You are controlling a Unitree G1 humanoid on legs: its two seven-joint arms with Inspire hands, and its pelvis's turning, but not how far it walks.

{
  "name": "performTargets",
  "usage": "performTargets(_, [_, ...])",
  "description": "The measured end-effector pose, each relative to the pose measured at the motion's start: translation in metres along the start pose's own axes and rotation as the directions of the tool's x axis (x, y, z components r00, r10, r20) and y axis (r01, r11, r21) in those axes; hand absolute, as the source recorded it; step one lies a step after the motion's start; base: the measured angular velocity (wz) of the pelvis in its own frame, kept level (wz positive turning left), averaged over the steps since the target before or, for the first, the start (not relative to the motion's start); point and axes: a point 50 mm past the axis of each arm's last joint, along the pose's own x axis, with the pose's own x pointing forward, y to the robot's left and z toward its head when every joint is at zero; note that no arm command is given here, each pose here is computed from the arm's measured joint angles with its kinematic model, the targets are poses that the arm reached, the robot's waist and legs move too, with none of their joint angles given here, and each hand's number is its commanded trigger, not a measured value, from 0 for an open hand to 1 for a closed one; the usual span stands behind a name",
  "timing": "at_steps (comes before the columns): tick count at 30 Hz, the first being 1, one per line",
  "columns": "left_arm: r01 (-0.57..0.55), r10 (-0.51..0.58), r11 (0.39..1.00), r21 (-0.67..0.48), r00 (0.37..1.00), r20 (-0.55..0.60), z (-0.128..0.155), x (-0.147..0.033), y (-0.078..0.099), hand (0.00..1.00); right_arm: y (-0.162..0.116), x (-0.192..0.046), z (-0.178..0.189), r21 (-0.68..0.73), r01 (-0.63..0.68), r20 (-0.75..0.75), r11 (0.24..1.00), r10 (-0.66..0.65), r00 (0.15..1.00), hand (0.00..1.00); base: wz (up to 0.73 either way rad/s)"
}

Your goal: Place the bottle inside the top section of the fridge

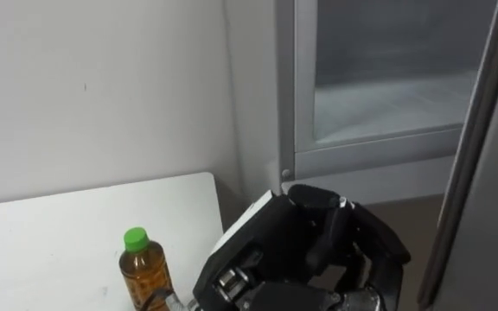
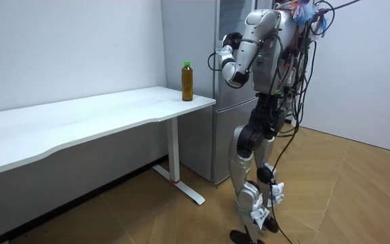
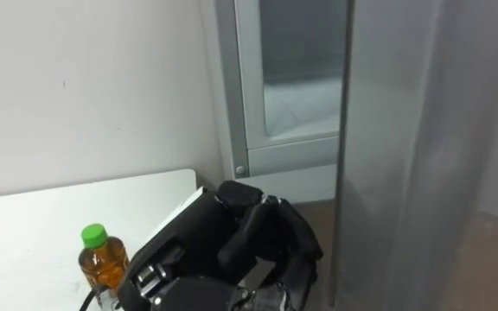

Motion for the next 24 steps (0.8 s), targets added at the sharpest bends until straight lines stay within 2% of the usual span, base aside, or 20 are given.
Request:
performTargets(1, [0.000,0.000,1.000,0.000,1.000,0.000,0.0000,0.0000,0.0000,0.51,0.0000,0.0000,-0.0001,0.001,0.000,0.000,1.000,0.000,1.000,0.00,0.00])
performTargets(2, [0.000,0.000,1.000,0.000,1.000,0.000,0.0000,0.0000,0.0000,0.44,0.0000,0.0000,-0.0002,0.002,0.000,0.000,1.000,0.000,1.000,0.00,0.00])
performTargets(3, [0.001,-0.001,1.000,0.000,1.000,0.000,0.0000,0.0000,0.0000,0.02,0.0001,0.0000,-0.0001,0.003,0.000,0.000,1.000,0.000,1.000,0.00,0.00])
performTargets(4, [0.001,-0.001,1.000,0.000,1.000,0.000,0.0000,0.0000,0.0000,0.00,0.0001,0.0000,-0.0001,0.004,-0.001,0.000,1.000,0.001,1.000,0.00,0.00])
performTargets(24, [0.009,-0.009,1.000,0.026,1.000,-0.016,-0.0005,0.0002,-0.0003,0.00,-0.0033,-0.0009,0.0003,0.032,-0.018,0.003,0.999,0.017,1.000,0.00,-0.10])
